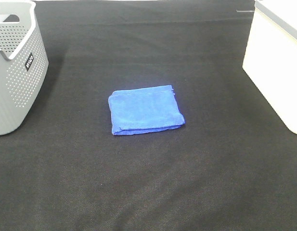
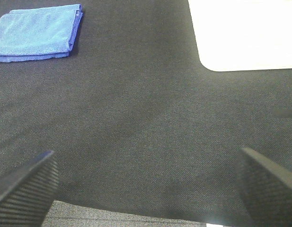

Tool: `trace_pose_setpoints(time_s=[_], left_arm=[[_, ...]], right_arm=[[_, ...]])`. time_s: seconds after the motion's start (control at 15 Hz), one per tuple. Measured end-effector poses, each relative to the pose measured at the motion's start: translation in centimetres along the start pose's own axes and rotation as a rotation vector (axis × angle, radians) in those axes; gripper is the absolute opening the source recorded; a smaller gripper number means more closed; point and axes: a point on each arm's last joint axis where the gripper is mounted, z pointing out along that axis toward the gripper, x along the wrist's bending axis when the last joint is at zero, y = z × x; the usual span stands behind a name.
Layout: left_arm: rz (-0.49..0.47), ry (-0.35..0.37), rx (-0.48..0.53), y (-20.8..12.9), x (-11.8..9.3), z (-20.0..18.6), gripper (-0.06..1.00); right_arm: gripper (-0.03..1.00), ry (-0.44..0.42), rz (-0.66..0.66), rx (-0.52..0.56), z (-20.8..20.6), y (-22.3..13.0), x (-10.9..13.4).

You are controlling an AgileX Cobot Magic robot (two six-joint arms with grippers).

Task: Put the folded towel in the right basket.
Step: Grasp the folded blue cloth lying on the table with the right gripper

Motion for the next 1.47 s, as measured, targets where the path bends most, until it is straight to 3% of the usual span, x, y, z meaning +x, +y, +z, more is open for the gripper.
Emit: trace_pose_setpoints(time_s=[1.27,1.47], left_arm=[[0.000,0.000,0.000,0.0,0.0,0.0,0.98],[0.000,0.000,0.000,0.0,0.0,0.0,0.98]], right_arm=[[0.97,-0.024,-0.043,0.007,0.1,0.0,-0.2],[0.97,-0.022,-0.030,0.137,1.4,1.9,-0.3]])
